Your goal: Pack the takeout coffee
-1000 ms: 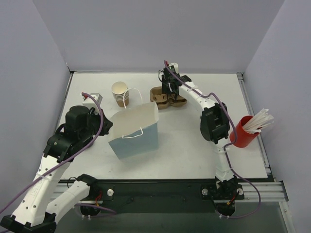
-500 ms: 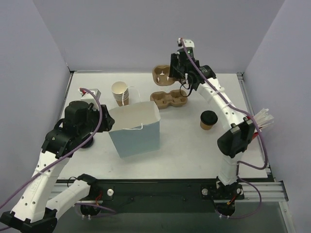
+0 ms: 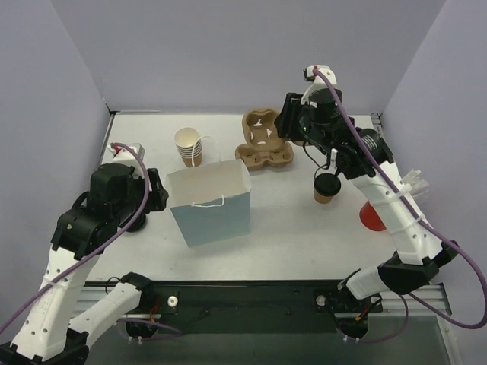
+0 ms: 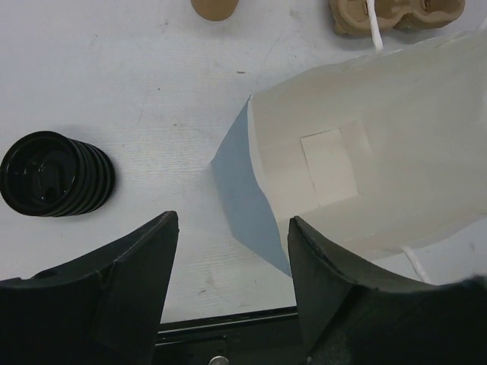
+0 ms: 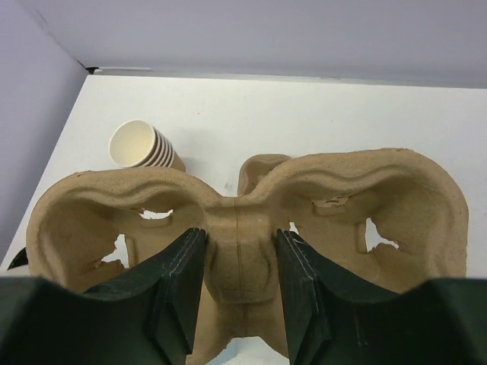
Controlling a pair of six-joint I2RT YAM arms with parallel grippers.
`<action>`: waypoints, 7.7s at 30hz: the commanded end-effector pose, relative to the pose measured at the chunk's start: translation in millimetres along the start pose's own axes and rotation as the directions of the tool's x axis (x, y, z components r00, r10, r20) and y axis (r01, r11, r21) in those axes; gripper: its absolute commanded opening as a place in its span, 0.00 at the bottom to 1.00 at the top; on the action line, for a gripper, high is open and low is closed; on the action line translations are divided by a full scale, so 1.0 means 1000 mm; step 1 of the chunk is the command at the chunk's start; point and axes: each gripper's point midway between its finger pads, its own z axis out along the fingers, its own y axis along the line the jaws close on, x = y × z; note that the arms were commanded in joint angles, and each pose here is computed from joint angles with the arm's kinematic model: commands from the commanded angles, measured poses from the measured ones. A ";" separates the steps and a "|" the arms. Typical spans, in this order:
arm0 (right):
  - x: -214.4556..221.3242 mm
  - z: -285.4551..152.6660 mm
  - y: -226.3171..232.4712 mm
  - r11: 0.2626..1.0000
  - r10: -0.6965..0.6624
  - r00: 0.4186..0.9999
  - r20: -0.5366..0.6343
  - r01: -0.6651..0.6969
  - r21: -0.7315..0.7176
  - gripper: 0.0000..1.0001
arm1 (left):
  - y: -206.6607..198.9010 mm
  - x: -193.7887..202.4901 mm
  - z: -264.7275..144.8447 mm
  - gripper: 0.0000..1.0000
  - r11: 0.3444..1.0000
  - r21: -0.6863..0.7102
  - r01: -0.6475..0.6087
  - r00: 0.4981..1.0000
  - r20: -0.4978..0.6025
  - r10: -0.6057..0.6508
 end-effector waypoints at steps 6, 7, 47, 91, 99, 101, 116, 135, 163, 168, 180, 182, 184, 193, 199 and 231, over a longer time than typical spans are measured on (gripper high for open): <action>-0.002 -0.074 0.015 0.994 0.077 0.996 0.042 -0.074 -0.078 0.37 | -0.006 -0.019 -0.038 0.70 0.995 0.058 0.084 0.991 0.101 -0.090; -0.002 -0.078 0.019 0.992 0.089 0.995 0.043 -0.085 -0.096 0.37 | -0.009 -0.020 -0.039 0.70 0.994 0.073 0.085 0.991 0.101 -0.092; 0.081 -0.020 0.176 0.867 0.292 0.924 -0.246 -0.365 -0.341 0.37 | -0.032 0.001 0.003 0.01 0.975 0.177 0.137 0.989 0.033 -0.145; 0.215 0.037 0.146 0.990 0.120 0.902 -0.416 -0.138 -0.012 0.34 | -0.040 0.014 0.004 0.00 0.956 0.230 0.180 0.982 0.004 -0.186; 0.196 0.032 0.147 0.993 0.082 0.921 -0.380 -0.108 -0.048 0.37 | -0.040 0.010 0.003 0.08 0.957 0.227 0.179 0.982 0.011 -0.186; 0.176 0.022 0.153 0.988 0.079 0.931 -0.356 -0.121 -0.095 0.40 | -0.040 0.005 -0.001 0.28 0.957 0.227 0.181 0.981 0.019 -0.191; 0.115 -0.042 0.137 0.949 -0.086 0.972 -0.221 0.012 -0.315 0.50 | -0.023 -0.016 0.009 0.75 0.983 0.124 0.132 0.983 0.114 -0.146; 0.099 -0.015 0.084 0.972 -0.162 0.974 -0.160 0.130 -0.193 0.60 | -0.012 0.026 0.001 0.84 0.974 0.008 0.227 0.968 -0.108 -0.225; 0.105 0.050 0.037 0.986 -0.157 0.940 -0.302 0.169 0.013 0.00 | -0.045 -0.042 0.054 0.59 0.981 0.030 0.192 0.980 -0.065 -0.190; 0.118 0.055 0.034 0.991 -0.114 0.959 -0.261 0.127 0.035 0.00 | -0.036 -0.051 0.055 0.66 0.990 -0.022 0.138 0.989 -0.050 -0.139; 0.145 0.019 0.021 0.991 -0.055 0.992 -0.115 0.068 0.117 0.00 | -0.039 -0.004 0.025 0.71 0.979 0.069 0.193 0.975 -0.122 -0.183; 0.140 0.016 0.018 0.988 -0.039 0.995 -0.095 0.053 0.147 0.00 | -0.040 0.007 0.028 0.71 0.978 0.069 0.199 0.971 -0.149 -0.187; 0.139 0.013 0.017 0.986 -0.019 0.996 -0.089 0.033 0.164 0.00 | -0.044 0.009 0.028 0.71 0.973 0.094 0.209 0.970 -0.144 -0.195; 0.155 -0.007 0.023 0.989 0.022 0.993 -0.115 -0.005 0.145 0.00 | -0.058 0.010 0.026 0.71 0.950 0.165 0.263 0.962 -0.111 -0.247; 0.154 -0.015 0.022 0.990 0.057 0.992 -0.110 -0.042 0.137 0.00 | -0.062 0.015 0.028 0.70 0.941 0.181 0.284 0.957 -0.114 -0.267; 0.161 -0.022 0.036 0.990 0.085 0.993 -0.084 -0.075 0.121 0.00 | -0.070 0.005 0.021 0.63 0.953 0.182 0.243 0.970 -0.071 -0.234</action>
